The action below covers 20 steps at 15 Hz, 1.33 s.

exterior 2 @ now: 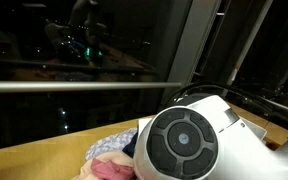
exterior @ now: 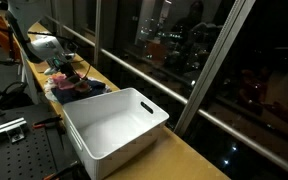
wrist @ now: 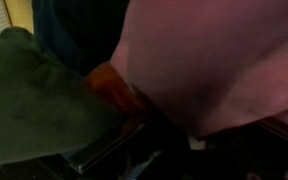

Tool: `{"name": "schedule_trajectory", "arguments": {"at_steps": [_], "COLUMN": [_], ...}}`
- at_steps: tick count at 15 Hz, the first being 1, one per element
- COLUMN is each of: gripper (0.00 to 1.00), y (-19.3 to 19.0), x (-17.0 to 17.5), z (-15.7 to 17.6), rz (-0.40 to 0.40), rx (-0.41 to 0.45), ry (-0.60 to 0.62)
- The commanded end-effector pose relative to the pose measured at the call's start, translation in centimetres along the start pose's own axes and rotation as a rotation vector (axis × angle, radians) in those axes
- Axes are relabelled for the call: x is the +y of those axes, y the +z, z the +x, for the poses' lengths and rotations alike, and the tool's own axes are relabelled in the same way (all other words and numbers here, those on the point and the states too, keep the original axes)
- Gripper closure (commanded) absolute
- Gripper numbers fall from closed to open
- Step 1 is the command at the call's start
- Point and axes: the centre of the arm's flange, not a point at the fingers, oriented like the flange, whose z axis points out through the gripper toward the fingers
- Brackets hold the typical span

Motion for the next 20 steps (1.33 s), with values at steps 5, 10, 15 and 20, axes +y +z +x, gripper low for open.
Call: {"name": "schedule_trajectory", "arguments": {"at_steps": [5, 10, 15, 20], "gripper": [0.98, 0.98, 0.98, 0.98], "y": [-3.6, -8.2, -13.4, -20.2], "x": [2.1, 9.5, 16.2, 20.5], "z": [-0.5, 2.9, 3.4, 0.4], "rz": [-0.061, -0.163, -0.256, -0.333], "rx": [-0.080, -0.115, -0.150, -0.189], "ry": [0.044, 0.070, 0.106, 0.174]}}
